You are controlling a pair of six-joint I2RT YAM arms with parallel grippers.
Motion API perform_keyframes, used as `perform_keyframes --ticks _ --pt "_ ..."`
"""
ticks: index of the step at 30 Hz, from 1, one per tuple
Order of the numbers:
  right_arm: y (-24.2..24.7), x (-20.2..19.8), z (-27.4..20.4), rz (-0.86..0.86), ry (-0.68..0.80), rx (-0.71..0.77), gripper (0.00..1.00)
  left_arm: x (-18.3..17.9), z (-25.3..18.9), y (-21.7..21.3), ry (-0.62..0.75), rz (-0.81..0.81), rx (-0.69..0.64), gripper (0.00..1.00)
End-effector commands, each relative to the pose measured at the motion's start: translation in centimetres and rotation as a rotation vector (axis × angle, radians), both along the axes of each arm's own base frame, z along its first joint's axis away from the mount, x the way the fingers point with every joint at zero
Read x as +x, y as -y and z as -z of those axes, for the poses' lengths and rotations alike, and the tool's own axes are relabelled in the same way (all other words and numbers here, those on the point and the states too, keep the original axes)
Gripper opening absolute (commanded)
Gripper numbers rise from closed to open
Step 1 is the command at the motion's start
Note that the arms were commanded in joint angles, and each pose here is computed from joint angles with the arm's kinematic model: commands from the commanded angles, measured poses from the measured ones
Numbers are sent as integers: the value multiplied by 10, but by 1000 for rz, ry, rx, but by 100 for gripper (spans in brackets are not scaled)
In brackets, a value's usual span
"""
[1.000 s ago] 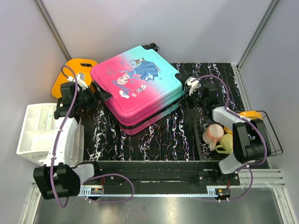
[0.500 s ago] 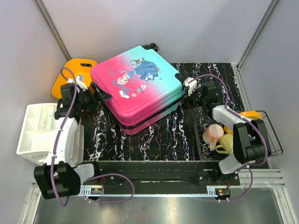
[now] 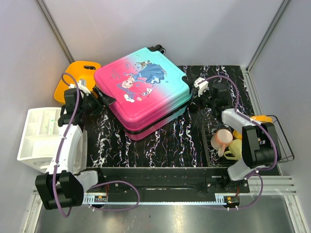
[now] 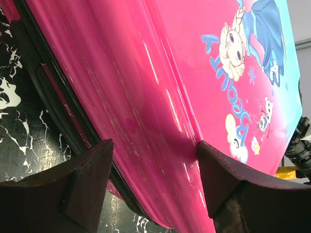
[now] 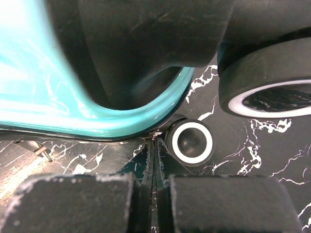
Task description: Open, take out, and arrange the luggage
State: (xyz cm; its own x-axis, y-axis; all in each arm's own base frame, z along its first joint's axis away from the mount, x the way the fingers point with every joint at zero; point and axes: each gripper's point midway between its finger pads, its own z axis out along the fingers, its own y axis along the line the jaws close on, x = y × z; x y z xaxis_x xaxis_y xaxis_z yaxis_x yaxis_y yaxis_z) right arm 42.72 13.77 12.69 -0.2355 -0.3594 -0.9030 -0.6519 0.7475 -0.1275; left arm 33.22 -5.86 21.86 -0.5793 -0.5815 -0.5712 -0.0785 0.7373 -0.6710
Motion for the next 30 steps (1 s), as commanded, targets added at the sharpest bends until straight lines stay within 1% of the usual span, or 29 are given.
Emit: perform_keyframes --ticks 1,5,8,9,13,17,18,19,21,23,27,30 --pt "-4 22 -45 -45 185 42 0 -14 49 -24 -154 -134 58 70" --pt "-19 7 -40 -126 103 99 0 -15 49 -26 -146 -132 70 69" --pt "-28 -9 -35 -167 21 154 0 -14 45 -26 -129 -123 73 68" --pt "-32 -17 -31 -176 -29 187 0 -14 46 -25 -132 -115 68 68" --pt "-38 -34 -21 -167 -148 266 0 -16 49 -19 -147 -88 39 66" --pt "-47 -50 -21 -162 -243 372 0 -17 47 -18 -137 -78 39 65" --pt "-49 -53 -27 -160 -246 404 0 -17 47 -17 -138 -73 36 65" --pt "-51 -61 -21 -161 -262 408 0 -18 47 -17 -139 -69 33 65" --pt "-55 -67 -21 -161 -238 393 0 -18 48 -14 -145 -60 18 65" --pt "-55 -74 -14 -154 -247 386 0 -19 48 -13 -148 -59 12 65" --pt "-49 -66 -13 -72 -198 399 0 -22 54 -12 -164 -65 1 64" --pt "-48 -58 -7 -26 -209 422 0 -24 58 -12 -171 -71 -3 64"
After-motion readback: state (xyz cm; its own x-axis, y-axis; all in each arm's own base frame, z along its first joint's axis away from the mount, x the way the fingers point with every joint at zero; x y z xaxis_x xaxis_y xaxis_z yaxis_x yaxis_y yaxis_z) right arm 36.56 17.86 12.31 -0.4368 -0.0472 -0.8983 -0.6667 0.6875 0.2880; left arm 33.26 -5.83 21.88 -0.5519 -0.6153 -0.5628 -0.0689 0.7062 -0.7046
